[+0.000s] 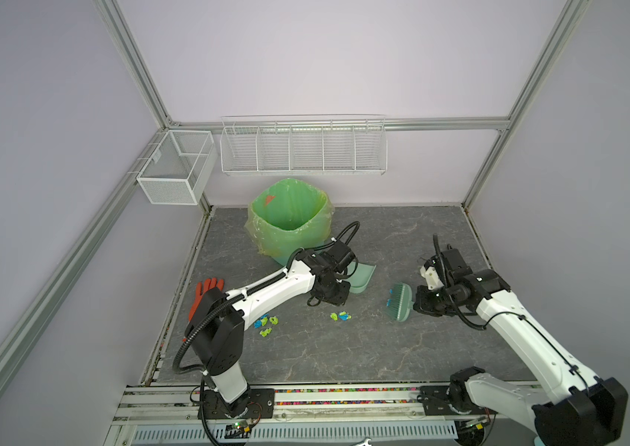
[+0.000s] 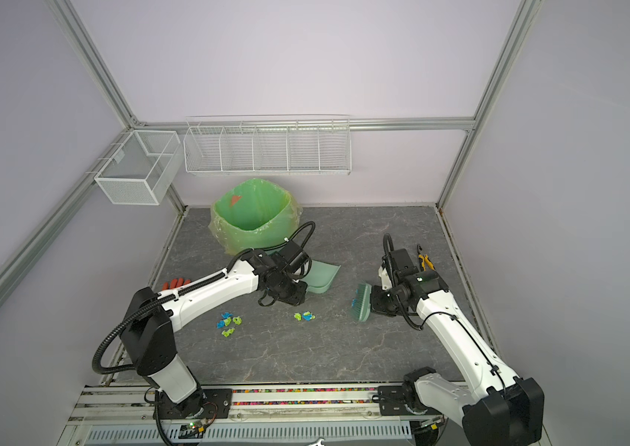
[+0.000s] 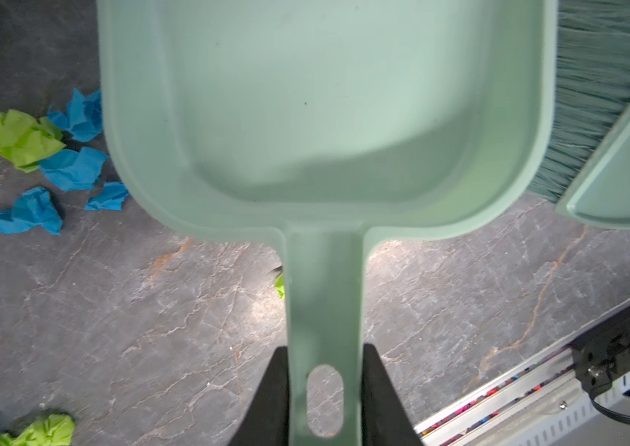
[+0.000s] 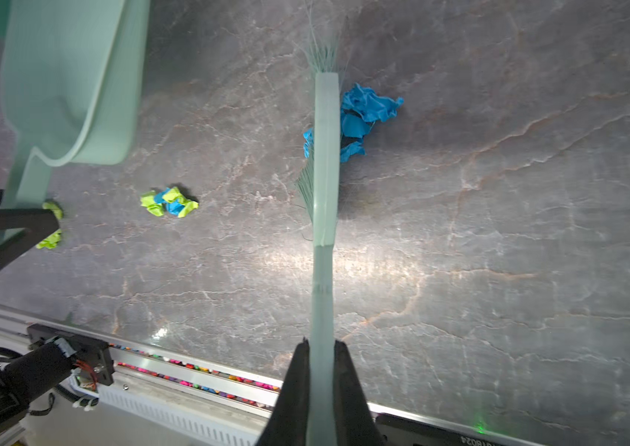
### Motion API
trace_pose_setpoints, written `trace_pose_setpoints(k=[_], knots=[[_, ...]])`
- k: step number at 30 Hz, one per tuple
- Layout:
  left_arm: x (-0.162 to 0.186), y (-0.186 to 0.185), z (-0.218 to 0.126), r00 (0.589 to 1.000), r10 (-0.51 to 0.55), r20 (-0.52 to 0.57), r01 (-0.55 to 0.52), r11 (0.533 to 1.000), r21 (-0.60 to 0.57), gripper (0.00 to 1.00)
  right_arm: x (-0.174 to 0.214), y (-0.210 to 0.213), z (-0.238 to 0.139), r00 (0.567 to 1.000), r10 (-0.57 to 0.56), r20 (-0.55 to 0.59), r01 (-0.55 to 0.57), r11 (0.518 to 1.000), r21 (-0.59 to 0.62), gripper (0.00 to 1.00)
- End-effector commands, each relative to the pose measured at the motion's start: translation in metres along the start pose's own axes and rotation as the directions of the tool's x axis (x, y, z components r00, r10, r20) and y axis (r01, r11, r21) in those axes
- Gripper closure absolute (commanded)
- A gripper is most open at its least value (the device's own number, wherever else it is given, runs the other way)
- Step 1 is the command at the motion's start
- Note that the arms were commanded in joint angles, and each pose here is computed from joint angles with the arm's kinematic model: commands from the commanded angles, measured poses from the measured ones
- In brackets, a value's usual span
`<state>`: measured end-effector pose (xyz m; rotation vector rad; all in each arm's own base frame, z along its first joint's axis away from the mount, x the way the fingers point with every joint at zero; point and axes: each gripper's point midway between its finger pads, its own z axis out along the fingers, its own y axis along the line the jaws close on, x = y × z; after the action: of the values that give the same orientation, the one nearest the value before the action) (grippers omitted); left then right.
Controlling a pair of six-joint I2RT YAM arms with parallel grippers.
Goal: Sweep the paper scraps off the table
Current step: 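Sweep the blue scraps toward the dustpan with the right gripper's brush, then slide the dustpan toward the blue scraps while the right gripper brushes them in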
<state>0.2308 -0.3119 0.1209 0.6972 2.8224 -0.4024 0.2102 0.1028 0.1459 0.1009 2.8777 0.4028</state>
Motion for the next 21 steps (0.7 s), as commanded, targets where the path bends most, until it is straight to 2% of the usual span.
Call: trace_pose_setpoints(k=[1, 6, 9, 16, 21], knots=[[-0.001, -0.02, 0.004, 1.0, 0.03, 0.001, -0.03, 0.999, 0.016, 1.0, -0.006, -0.013, -0.011, 0.999, -0.024, 0.028, 0.023, 0.997, 0.068, 0.93], [0.004, -0.027, 0.013, 0.997, 0.07, -0.033, -0.071, 0.997, -0.031, 1.0, -0.021, 0.011, -0.035, 0.996, 0.023, 0.09, -0.016, 0.997, -0.078, 0.93], [0.007, -0.025, 0.017, 0.996, 0.069, -0.051, -0.072, 0.997, -0.041, 1.0, -0.028, 0.013, -0.048, 0.99, 0.05, 0.131, -0.038, 0.995, -0.097, 0.93], [0.012, -0.03, 0.014, 0.992, 0.113, -0.047, -0.115, 0.993, -0.039, 1.0, -0.032, -0.007, -0.058, 0.987, 0.055, 0.154, -0.054, 0.998, -0.014, 0.93], [0.024, -0.024, 0.016, 0.981, 0.173, -0.084, -0.183, 0.974, -0.13, 1.0, -0.037, -0.028, -0.068, 0.986, 0.042, 0.163, -0.057, 0.995, 0.087, 0.93]])
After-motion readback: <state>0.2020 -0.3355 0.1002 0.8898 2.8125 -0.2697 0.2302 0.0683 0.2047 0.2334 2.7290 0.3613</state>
